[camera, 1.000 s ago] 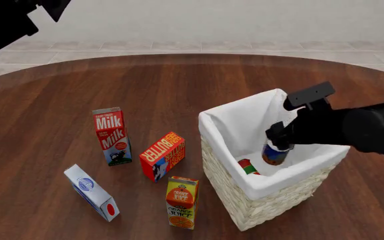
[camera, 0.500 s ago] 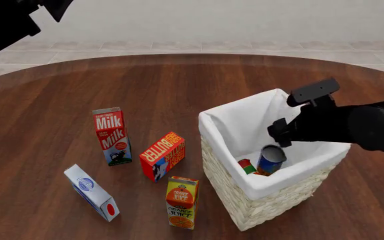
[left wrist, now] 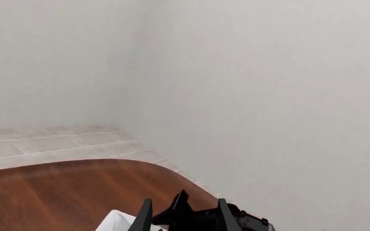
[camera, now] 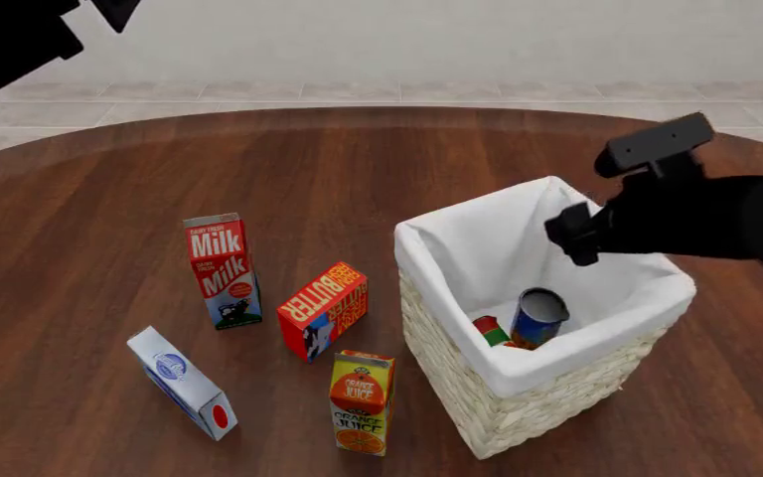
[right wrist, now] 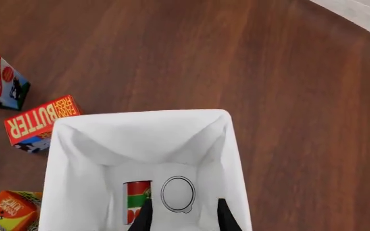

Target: Pick up the alphabet soup and the tomato sauce, and put them in the basket.

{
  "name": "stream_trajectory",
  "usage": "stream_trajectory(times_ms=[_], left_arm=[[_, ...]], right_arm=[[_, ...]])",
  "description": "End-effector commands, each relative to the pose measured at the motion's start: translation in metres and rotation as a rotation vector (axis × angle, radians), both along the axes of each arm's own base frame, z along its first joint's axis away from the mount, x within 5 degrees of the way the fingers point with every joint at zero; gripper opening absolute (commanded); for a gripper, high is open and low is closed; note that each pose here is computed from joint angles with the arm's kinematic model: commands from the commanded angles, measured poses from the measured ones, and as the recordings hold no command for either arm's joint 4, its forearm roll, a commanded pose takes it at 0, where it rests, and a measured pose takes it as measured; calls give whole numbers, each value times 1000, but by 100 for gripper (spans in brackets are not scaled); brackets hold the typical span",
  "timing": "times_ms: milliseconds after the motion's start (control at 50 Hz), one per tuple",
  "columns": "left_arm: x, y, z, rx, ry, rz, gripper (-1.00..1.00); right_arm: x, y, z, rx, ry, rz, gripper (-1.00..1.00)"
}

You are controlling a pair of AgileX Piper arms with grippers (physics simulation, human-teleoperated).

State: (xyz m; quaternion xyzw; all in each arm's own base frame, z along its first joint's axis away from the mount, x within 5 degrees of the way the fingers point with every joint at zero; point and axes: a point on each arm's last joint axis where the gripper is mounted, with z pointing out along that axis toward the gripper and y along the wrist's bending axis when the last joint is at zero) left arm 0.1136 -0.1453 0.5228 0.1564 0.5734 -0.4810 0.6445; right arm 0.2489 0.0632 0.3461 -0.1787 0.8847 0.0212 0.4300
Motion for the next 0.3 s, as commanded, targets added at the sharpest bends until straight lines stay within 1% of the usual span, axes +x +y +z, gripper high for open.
stream_trajectory(times_ms=[20,240,300], left_arm=[[0,-1,2,3,-2,-1,100],[-1,-1,2,0,-3,-4,100],[-1,-1,2,0,-3,-4,100]], right_arm=[[-9,2,16,7,-30,16,100],[-18,2,32,19,-61,24,100],[-18,2,32,19,-61,24,100]])
